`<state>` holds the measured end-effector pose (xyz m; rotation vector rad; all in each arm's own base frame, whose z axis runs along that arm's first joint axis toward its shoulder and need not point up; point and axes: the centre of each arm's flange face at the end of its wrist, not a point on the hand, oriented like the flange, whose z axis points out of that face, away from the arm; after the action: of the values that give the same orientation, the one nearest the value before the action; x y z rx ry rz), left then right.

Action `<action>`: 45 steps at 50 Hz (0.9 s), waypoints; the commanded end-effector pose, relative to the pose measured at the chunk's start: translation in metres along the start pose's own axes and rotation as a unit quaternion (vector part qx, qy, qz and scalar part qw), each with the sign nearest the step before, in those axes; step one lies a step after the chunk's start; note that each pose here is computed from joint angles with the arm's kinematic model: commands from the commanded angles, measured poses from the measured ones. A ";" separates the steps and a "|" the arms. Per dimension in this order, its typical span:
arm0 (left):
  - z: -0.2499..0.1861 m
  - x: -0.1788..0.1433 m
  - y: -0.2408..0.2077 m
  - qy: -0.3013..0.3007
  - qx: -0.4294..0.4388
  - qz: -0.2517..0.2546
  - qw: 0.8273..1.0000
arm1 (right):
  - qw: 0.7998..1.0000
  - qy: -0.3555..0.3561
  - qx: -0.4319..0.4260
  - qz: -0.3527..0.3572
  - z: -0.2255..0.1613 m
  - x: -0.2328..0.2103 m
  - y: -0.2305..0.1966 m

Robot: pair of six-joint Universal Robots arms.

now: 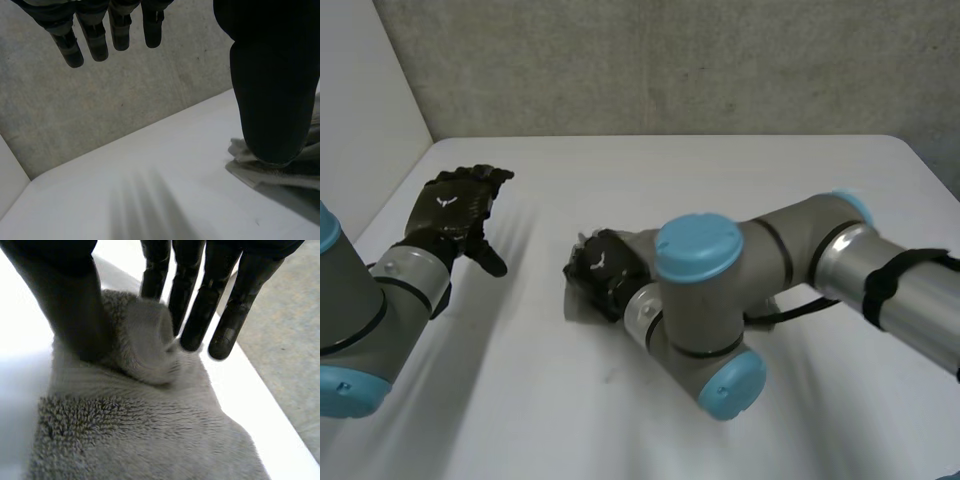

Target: Fold the towel.

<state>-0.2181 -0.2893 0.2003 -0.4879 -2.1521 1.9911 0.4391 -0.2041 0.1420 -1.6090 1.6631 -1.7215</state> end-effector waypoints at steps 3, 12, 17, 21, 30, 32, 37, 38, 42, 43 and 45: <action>0.000 0.000 0.002 0.000 0.000 0.000 1.000 | 0.990 0.115 -0.036 0.072 -0.040 0.085 0.001; 0.001 0.000 0.003 0.001 0.001 0.001 1.000 | 0.967 0.151 -0.143 0.147 -0.078 0.115 0.073; 0.000 0.002 0.004 0.002 0.001 0.001 1.000 | 0.960 0.137 -0.174 0.169 -0.090 0.112 0.104; -0.001 0.005 0.007 0.006 -0.003 0.001 1.000 | 0.960 0.152 -0.161 0.172 -0.092 0.116 0.117; -0.004 0.012 0.008 0.017 -0.002 0.002 1.000 | 0.956 0.175 -0.143 0.187 -0.094 0.125 0.127; -0.004 0.014 0.008 0.019 -0.001 0.002 1.000 | 0.954 0.182 -0.144 0.190 -0.097 0.127 0.127; -0.007 0.014 0.007 0.019 -0.003 0.002 1.000 | 0.952 0.222 -0.135 0.159 -0.115 0.150 0.109; -0.007 0.014 0.007 0.019 -0.003 0.002 1.000 | 0.952 0.222 -0.135 0.159 -0.115 0.150 0.109; -0.006 0.020 -0.005 0.027 0.016 0.004 1.000 | 0.963 0.235 -0.105 0.079 -0.115 0.170 0.083; -0.006 0.020 -0.005 0.027 0.016 0.004 1.000 | 0.963 0.235 -0.105 0.078 -0.115 0.170 0.082; -0.004 0.028 -0.025 0.038 0.047 0.006 0.998 | 0.974 0.219 -0.064 0.014 -0.100 0.167 0.050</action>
<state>-0.2316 -0.2773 0.1979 -0.5335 -2.1121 1.9762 0.2451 -0.2976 0.1738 -1.0758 2.2489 -1.9119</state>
